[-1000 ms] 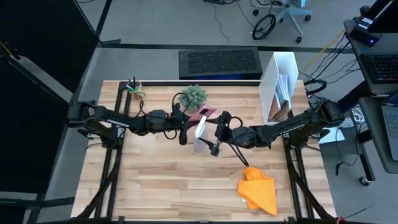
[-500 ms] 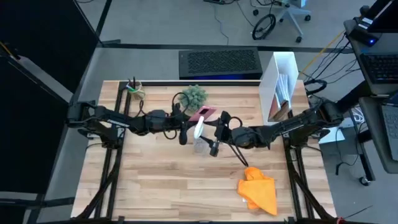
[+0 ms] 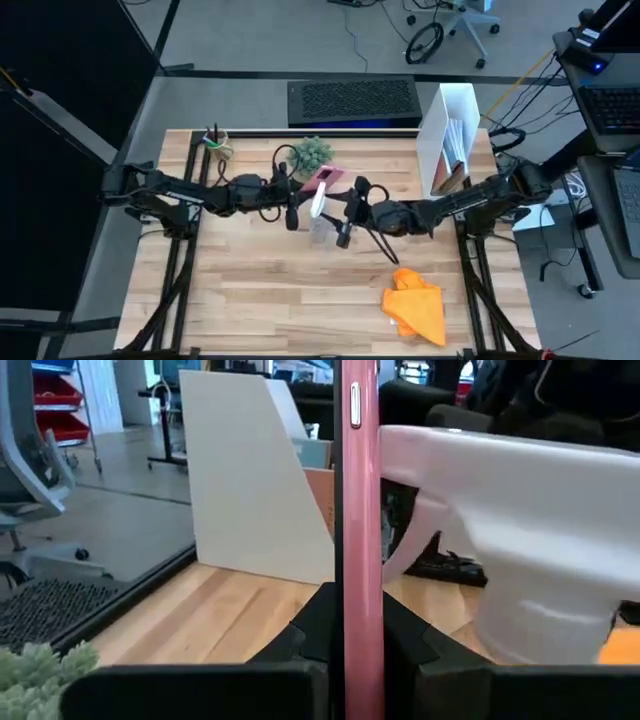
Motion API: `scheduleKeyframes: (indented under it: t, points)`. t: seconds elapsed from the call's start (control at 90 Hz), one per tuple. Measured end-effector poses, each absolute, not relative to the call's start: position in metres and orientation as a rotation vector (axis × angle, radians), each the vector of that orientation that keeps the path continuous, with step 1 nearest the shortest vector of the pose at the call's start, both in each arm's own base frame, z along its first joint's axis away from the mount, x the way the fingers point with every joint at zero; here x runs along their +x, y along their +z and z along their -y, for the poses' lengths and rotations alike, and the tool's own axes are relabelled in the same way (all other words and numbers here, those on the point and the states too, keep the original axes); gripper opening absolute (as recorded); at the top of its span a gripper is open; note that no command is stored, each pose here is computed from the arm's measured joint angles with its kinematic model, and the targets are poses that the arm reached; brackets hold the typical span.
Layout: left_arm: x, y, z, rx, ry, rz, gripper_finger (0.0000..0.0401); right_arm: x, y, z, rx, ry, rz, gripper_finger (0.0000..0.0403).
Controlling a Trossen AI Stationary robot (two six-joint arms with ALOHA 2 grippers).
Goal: Apply microfiber cloth
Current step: Spray the back of the cellphone using the spray bottle
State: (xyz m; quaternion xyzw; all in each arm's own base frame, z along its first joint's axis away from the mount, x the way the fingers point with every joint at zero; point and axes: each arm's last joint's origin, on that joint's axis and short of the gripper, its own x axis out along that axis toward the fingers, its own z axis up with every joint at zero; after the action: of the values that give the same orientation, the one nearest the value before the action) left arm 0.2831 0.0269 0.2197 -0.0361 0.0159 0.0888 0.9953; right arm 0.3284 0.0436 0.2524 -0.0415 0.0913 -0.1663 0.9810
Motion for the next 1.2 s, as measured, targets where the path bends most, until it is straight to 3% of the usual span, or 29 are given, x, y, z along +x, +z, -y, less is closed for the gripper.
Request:
scheduleKeyframes:
  t: [0.133, 0.644, 1.2]
  points:
    - [0.283, 0.220, -0.027, -0.073, 0.176, -0.032, 0.0015, 0.329, 0.252, -0.042, -0.083, -0.322, -0.184, 0.0228]
    - [0.283, 0.219, -0.026, -0.097, 0.174, -0.032, 0.0015, 0.325, 0.249, -0.046, -0.141, -0.453, -0.228, 0.0339]
    - [0.283, 0.218, -0.024, -0.088, 0.149, -0.051, 0.0016, 0.319, 0.250, -0.064, -0.185, -0.473, -0.234, 0.0339]
